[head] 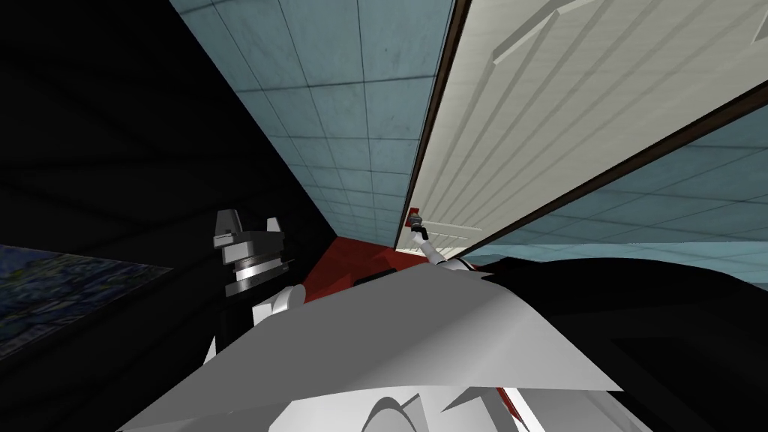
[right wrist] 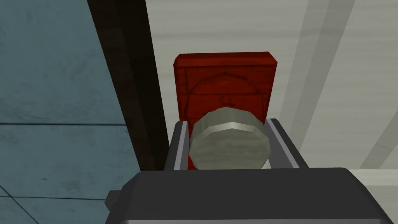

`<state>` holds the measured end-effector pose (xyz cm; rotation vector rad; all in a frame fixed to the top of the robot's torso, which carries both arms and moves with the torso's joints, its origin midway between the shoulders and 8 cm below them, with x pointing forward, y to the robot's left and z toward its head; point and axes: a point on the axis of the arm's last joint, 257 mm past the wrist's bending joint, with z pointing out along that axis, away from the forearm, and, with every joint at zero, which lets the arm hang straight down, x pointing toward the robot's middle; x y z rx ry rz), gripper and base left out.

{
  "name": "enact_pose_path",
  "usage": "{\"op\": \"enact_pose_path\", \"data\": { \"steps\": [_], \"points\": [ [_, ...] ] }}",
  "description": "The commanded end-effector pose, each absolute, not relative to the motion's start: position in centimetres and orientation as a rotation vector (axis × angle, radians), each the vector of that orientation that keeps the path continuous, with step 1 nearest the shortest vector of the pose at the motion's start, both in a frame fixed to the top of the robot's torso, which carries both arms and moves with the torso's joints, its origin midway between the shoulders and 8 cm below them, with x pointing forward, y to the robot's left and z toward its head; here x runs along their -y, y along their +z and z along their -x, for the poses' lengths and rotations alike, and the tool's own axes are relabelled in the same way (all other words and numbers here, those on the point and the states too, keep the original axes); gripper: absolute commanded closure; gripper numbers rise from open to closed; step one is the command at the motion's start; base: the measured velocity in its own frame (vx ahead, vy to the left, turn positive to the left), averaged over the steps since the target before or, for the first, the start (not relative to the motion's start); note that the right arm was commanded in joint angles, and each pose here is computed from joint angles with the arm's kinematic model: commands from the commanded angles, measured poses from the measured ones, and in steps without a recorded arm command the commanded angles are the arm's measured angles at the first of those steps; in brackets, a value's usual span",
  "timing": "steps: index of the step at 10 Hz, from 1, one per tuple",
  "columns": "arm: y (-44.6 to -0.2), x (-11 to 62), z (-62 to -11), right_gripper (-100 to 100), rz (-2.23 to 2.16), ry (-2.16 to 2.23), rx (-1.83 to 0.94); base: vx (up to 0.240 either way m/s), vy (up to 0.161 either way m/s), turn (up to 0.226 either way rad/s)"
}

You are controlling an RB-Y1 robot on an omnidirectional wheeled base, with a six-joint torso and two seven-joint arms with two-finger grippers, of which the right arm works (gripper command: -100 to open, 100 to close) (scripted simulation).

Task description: Pull the door open

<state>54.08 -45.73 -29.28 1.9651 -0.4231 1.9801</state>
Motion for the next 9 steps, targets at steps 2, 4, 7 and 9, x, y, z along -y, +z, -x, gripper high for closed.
{"op": "enact_pose_path", "data": {
  "steps": [2,4,7,9],
  "points": [
    [-29.6,44.9,-54.1,100,-1.992,1.995,0.403,-0.215,-0.028,0.098],
    [-29.6,44.4,-54.1,100,-2.009,2.014,0.382,-0.221,-0.031,0.139],
    [-29.6,43.8,-54.1,100,-2.032,2.034,0.356,-0.235,-0.041,0.140],
    [-29.6,44.0,-54.0,100,-2.032,2.030,0.356,-0.172,-0.035,0.071]
  ]
}}
